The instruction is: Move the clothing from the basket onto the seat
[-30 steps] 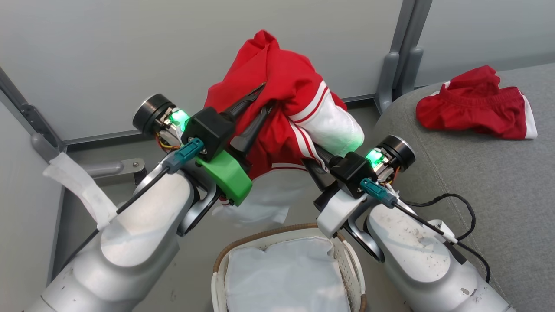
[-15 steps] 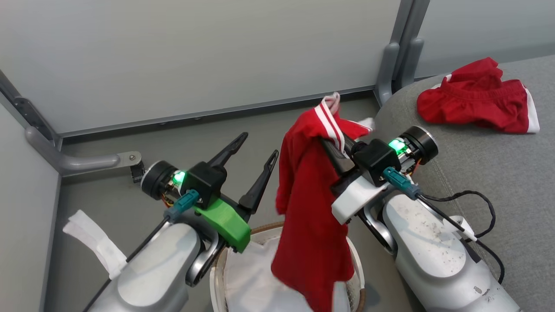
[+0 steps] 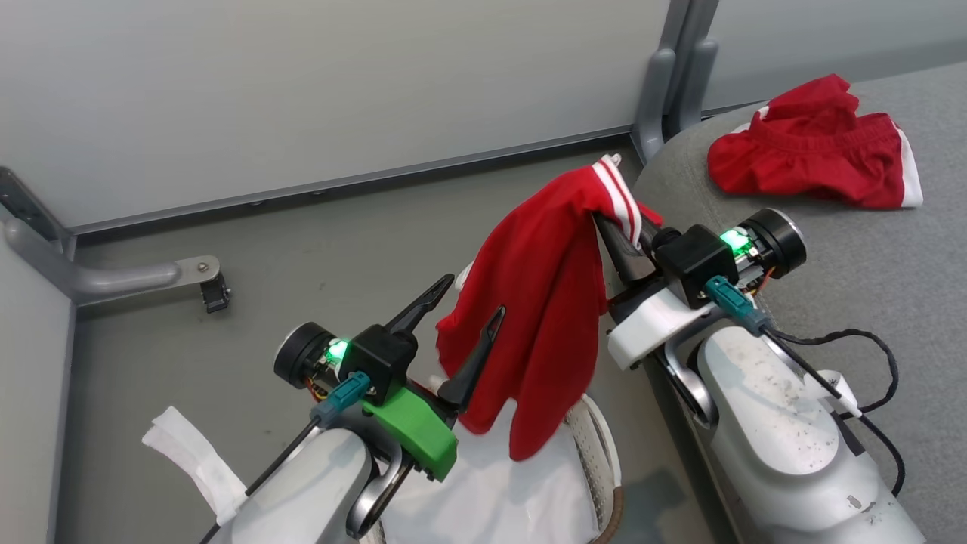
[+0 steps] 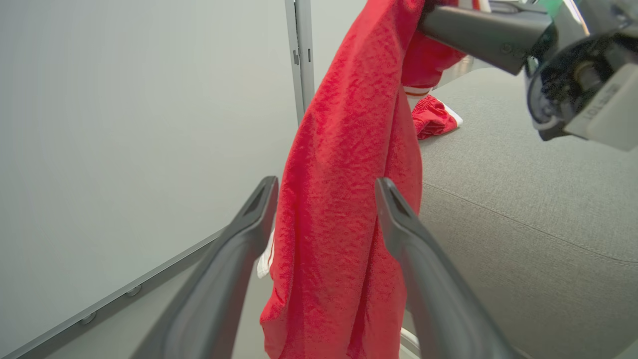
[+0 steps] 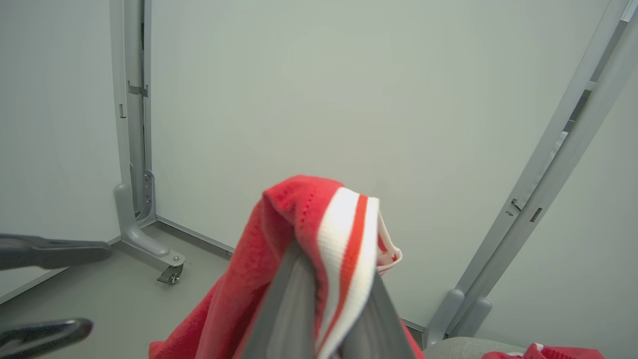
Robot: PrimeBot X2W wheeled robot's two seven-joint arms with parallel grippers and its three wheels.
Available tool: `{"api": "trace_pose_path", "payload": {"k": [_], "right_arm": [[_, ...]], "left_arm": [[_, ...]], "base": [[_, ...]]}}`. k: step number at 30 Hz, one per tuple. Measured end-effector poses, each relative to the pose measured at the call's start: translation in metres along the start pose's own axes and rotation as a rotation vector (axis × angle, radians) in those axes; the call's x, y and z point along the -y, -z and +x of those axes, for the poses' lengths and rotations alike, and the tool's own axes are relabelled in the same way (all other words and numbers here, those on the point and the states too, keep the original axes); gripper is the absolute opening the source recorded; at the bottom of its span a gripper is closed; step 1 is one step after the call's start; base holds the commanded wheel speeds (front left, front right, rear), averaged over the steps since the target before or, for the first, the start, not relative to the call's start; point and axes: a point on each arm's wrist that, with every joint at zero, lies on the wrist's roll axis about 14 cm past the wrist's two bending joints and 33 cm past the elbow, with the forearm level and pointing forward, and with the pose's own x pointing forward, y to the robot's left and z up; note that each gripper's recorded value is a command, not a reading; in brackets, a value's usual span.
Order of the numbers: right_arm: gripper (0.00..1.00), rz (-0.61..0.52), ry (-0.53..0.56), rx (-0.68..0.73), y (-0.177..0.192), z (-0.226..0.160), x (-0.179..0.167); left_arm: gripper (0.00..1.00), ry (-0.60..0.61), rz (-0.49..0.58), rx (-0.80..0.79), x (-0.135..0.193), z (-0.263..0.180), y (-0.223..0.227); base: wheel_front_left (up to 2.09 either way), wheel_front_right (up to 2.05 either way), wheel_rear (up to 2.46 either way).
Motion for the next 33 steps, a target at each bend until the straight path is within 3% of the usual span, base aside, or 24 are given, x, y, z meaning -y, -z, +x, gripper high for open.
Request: {"api": "trace_pose_path", "payload": {"k": [8, 20, 26, 33], "right_arm": [[0.00, -0.069, 0.123, -0.027, 0.003, -0.020, 0.053], [0.00, -0.160, 0.364, -0.117, 0.011, -0.085, 0.135], [0.00, -0.172, 0.439, -0.172, 0.021, -0.110, 0.153], [0.00, -0.214, 0.460, -0.225, 0.035, -0.112, 0.174]], "left_arm": [[1.00, 0.091, -0.021, -0.002, 0.024, 0.021, 0.009], [1.00, 0.292, -0.070, -0.014, 0.077, 0.064, 0.027], [1.00, 0.371, -0.099, -0.026, 0.099, 0.079, 0.039], [1.00, 0.404, -0.144, -0.045, 0.107, 0.086, 0.054]], "base": [[0.00, 0.00, 0.00], [0.00, 0.00, 0.00], [0.00, 0.00, 0.00], [0.00, 0.00, 0.00]]}}
